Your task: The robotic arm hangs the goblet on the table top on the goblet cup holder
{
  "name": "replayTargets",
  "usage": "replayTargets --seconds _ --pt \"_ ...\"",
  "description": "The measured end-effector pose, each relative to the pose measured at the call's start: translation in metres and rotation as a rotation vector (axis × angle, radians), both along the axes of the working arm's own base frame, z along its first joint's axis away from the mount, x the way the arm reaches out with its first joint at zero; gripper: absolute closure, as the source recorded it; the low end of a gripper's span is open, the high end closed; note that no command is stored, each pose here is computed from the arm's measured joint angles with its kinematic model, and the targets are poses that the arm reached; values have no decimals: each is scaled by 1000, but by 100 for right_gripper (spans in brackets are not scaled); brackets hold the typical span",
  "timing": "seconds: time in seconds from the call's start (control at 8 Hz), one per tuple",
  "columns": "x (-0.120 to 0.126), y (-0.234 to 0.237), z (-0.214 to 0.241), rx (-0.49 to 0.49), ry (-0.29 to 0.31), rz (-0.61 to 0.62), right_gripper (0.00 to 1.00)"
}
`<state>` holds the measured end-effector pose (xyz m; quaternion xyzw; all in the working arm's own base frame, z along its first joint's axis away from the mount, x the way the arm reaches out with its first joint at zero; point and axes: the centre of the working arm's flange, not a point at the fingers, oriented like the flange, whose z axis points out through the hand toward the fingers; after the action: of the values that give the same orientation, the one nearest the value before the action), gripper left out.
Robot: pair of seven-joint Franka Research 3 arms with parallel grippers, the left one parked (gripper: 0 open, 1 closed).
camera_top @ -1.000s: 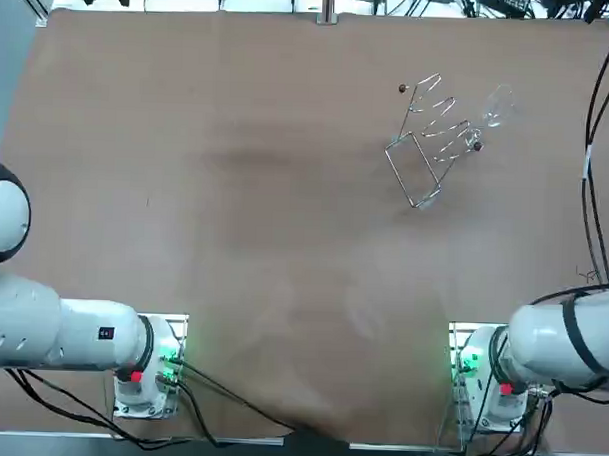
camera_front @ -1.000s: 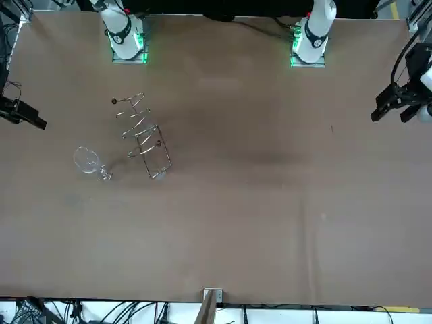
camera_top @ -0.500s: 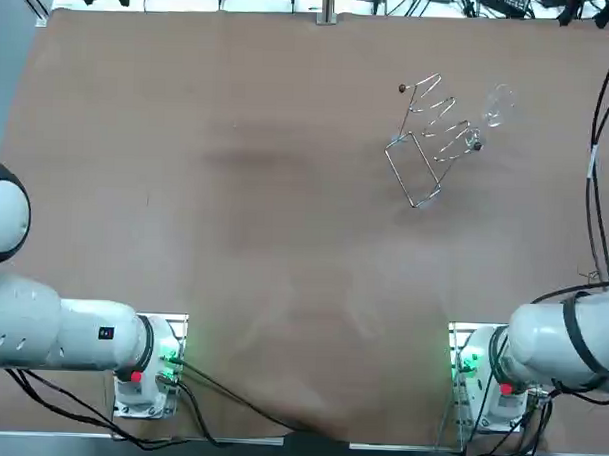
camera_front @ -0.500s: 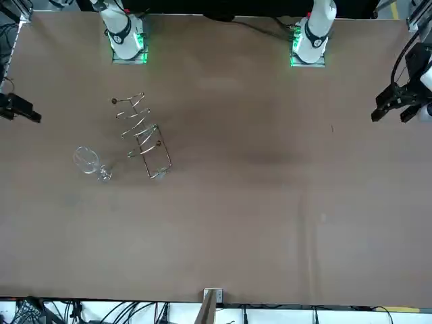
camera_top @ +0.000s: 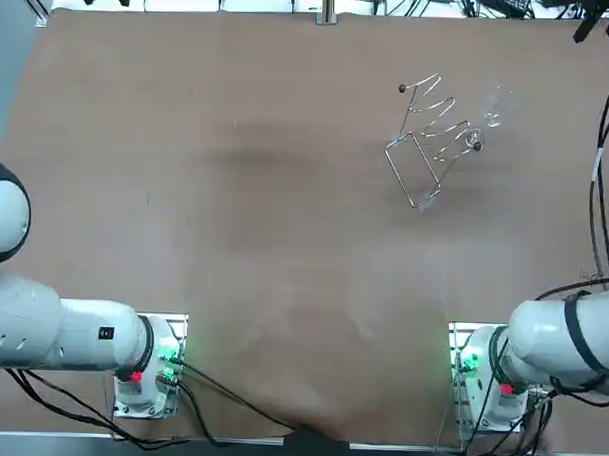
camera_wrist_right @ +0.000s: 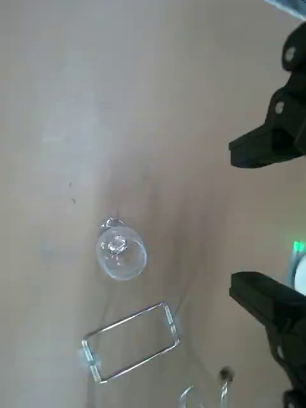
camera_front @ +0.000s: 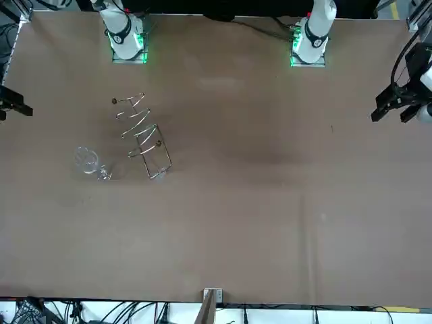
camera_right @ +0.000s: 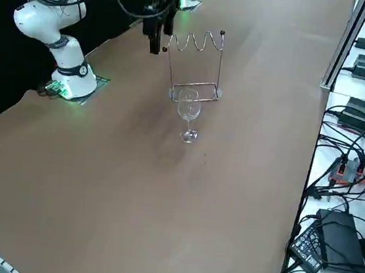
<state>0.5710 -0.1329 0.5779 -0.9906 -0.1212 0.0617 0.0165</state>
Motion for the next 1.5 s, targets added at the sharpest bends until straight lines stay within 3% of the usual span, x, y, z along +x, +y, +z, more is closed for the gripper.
replayTargets --seconds 0.62,0.88,1.5 --pt "-13 -72 -81 191 -138 513 0" --pt "-16 -93 -118 290 -223 691 0" --pt "-20 -149 -240 536 -467 961 0"
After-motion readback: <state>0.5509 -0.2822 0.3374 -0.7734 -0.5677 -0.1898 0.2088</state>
